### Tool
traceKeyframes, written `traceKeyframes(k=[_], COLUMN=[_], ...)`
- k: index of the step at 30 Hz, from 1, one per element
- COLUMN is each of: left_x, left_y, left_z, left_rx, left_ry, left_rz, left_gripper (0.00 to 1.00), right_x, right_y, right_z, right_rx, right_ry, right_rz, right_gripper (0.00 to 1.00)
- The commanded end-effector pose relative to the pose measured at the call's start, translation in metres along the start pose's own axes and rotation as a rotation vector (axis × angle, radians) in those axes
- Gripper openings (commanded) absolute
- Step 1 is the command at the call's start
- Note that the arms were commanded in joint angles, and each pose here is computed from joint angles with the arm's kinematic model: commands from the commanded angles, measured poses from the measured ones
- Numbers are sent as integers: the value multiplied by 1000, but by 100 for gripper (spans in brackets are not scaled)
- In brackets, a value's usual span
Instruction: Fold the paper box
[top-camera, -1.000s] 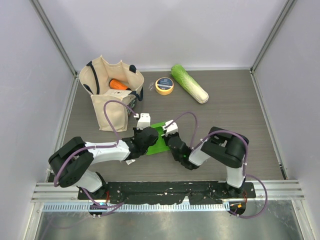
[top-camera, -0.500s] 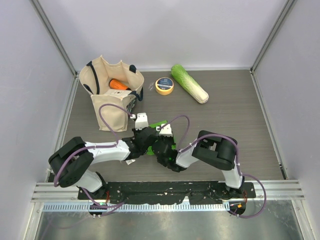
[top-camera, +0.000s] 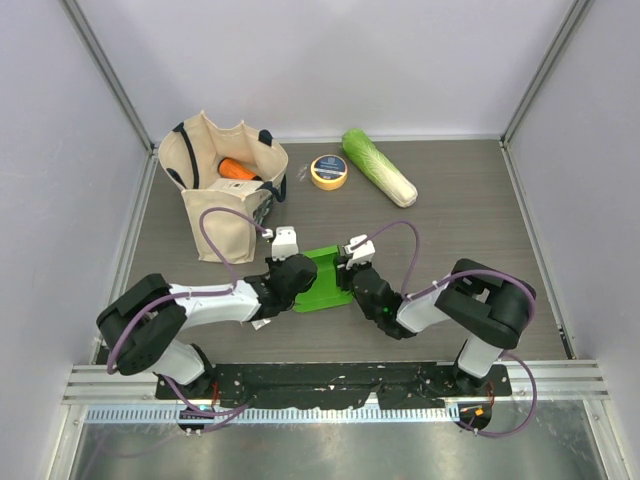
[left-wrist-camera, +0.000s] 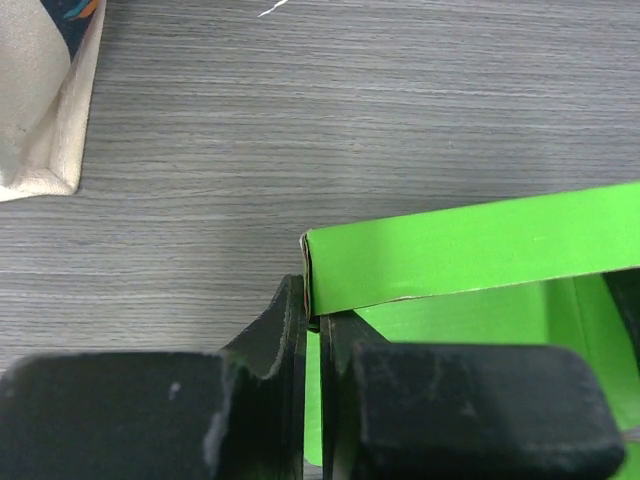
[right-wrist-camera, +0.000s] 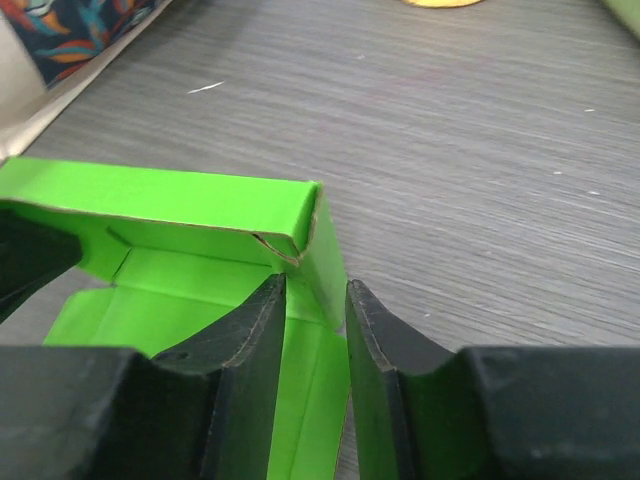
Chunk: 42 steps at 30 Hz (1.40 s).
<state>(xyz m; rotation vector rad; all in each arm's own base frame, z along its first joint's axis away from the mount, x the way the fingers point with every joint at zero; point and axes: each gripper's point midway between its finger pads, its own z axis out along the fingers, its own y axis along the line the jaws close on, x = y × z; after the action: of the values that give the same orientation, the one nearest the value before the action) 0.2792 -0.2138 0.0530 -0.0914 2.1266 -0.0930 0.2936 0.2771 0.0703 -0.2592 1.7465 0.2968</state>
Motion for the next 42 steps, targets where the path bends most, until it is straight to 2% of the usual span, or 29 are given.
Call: traceKeyframes(k=[1, 9, 16, 22, 27, 29, 31, 37, 42], left_x=[-6, -5, -5, -7, -6, -5, -7, -7, -3], left_y=[4, 3, 0, 0, 0, -1, -3, -8, -8], left_z=[-4, -5, -4, -5, -5, -5, -5, -5, -4], left_rx=[-5, 6, 20, 23, 26, 27, 30, 33, 31], left_ry=[-18, -18, -14, -19, -17, -14, -16, -2, 15], left_rz=[21, 32, 41, 50, 47, 41, 35, 1, -16], left_gripper=[0, 0, 0, 0, 0, 0, 0, 0, 0], right_x=[-1, -5, -9, -14, -19, -16, -12, -13, 3], right_y=[23, 16, 18, 3, 2, 4, 4, -6, -4], right_z=[-6, 6, 21, 30, 37, 43, 46, 34, 32], right_rx=[-189, -188, -163, -73, -36, -20, 32, 419, 457], right_ry=[33, 30, 9, -25, -49, -46, -47, -104, -52], right_rz=[43, -1, -34, -39, 1, 16, 27, -7, 6], right_gripper=[38, 39, 31, 34, 20, 11, 1, 1, 1])
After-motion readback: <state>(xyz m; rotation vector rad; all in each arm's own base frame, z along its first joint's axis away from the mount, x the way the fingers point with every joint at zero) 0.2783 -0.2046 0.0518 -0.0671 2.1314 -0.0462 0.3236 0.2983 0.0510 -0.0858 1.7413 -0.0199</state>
